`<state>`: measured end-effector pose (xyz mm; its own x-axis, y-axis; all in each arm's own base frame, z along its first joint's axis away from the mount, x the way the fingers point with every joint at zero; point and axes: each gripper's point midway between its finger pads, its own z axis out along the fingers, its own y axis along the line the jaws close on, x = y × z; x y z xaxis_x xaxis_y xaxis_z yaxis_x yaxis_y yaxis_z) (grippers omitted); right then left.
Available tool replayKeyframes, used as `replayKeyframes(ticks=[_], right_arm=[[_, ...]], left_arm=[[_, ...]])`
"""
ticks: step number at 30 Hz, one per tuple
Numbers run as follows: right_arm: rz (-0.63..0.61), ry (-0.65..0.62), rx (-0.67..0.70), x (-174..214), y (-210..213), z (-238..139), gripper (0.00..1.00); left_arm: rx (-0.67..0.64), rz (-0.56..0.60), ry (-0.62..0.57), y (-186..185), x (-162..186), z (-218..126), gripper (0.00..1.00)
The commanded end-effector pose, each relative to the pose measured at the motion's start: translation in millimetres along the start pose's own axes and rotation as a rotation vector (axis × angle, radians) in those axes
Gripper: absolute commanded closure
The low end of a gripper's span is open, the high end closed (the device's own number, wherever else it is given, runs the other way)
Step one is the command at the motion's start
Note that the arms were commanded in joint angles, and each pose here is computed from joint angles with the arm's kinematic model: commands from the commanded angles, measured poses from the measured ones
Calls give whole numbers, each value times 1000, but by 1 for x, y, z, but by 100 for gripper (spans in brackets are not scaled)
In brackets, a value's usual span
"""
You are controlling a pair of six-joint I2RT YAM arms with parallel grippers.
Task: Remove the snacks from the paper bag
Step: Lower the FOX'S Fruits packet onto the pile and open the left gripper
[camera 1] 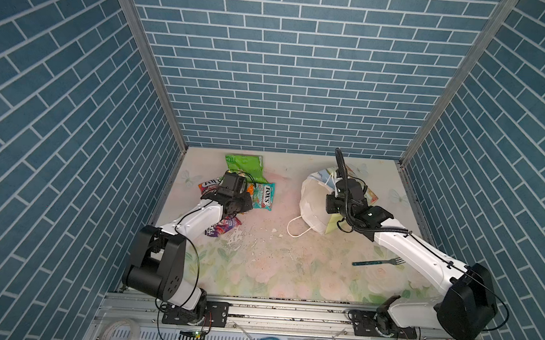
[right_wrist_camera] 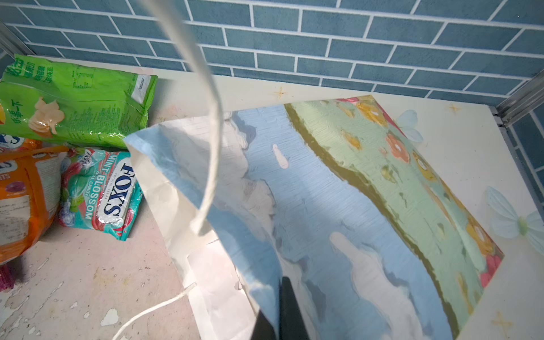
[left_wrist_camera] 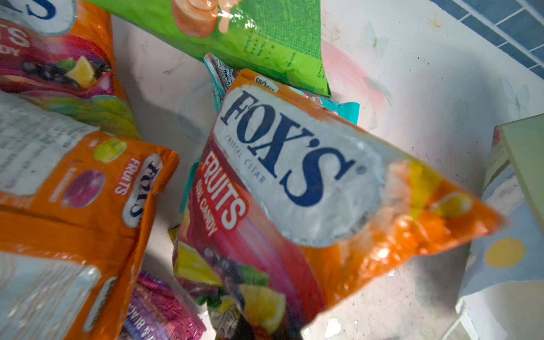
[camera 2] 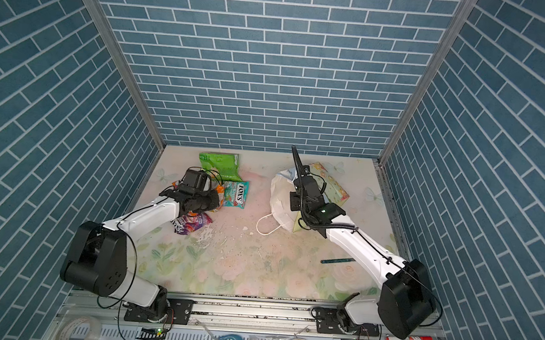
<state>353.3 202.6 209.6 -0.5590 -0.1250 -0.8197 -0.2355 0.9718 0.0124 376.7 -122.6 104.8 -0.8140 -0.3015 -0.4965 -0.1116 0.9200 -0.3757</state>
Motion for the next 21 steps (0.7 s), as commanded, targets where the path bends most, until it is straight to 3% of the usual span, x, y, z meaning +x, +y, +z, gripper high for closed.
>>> replayKeyframes(ticks=[1,7,9,11,13,15,18,21], right_arm=[[47,3,0,2,-4,-7,100],[56,9,-5,3,-3,-7,100],[54,9,2,3,-4,-7,100],[53,12,11,3,-6,-7,100],[51,14,16,3,-6,-8,100],[52,10,17,2,-7,-9,100],[58,4,18,2,-8,-11,100],[54,9,19,2,-8,-11,100]], left_arm=[[73,-13,-49,-17,-21,1,100],[53,2,-44,-18,-28,7,100],[46,8,-45,-18,-29,6,95],[53,18,-58,-20,-32,3,81],[75,26,-78,-24,-34,-1,54],[100,32,-99,-28,-35,-8,35],[128,48,-139,-37,-36,-22,21],[144,65,-186,-42,-36,-39,15]])
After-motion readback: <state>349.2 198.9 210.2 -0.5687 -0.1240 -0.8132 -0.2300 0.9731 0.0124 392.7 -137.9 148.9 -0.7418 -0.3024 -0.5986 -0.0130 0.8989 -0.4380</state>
